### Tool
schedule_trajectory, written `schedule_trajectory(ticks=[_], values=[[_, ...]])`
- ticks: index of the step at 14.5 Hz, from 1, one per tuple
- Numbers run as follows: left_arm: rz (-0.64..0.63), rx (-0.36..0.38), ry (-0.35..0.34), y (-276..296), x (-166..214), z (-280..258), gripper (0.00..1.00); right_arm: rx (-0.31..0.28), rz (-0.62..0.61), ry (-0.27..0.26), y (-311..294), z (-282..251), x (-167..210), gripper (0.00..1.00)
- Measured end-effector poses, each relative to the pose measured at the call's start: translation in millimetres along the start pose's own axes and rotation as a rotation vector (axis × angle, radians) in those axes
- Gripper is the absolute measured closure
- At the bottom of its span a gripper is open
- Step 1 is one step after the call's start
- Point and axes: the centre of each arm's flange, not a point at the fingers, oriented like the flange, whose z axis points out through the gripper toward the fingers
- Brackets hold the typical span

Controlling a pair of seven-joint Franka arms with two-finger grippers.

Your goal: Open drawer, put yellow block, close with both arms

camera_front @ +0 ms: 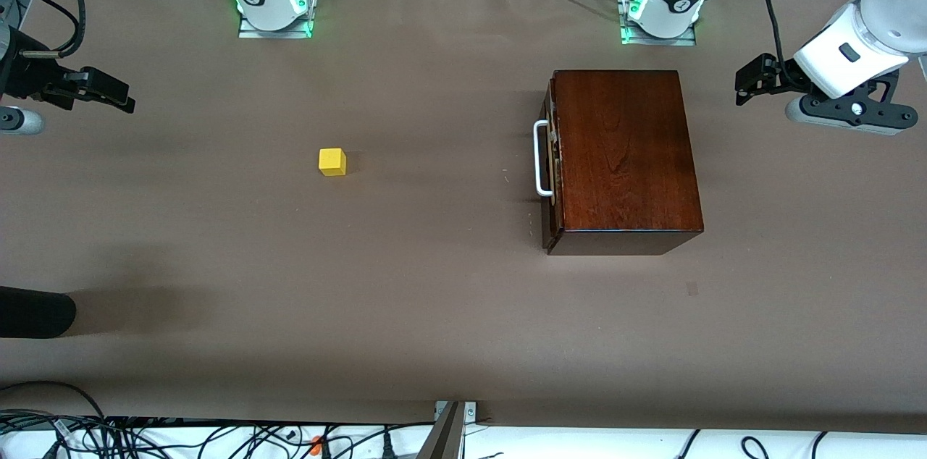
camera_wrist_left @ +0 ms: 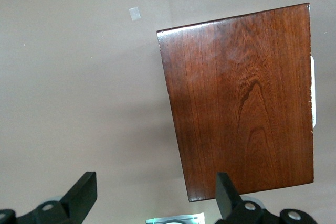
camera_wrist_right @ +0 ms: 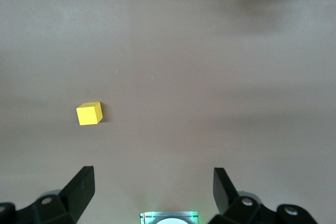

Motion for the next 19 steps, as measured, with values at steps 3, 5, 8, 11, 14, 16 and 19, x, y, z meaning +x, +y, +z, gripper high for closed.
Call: schedule_trajectory(ticks=[3,5,8,11,14,16,19], values=[[-0.001,0.0,-0.002,0,1,1,0.0,0.0,0.0,0.0,0,0,0,0.0],[-0.001,0.0,-0.001,0,1,0,0.0,0.0,0.0,0.0,0,0,0,0.0],[-0.001,0.0,-0.006,0,0,0,0.0,0.0,0.0,0.0,0,0,0,0.0],[-0.001,-0.001,-0.023,0,-1,2,0.0,0.0,0.0,0.0,0,0,0,0.0],[-0.001,-0.001,-0.031,0,-2,2,0.0,0.0,0.0,0.0,0,0,0,0.0],[-0.001,-0.001,-0.042,0,-4,3,0.0,0.0,0.0,0.0,0,0,0,0.0],[0.022,0.001,-0.07,12,-7,4,0.0,0.0,0.0,0.0,0,0,0,0.0]])
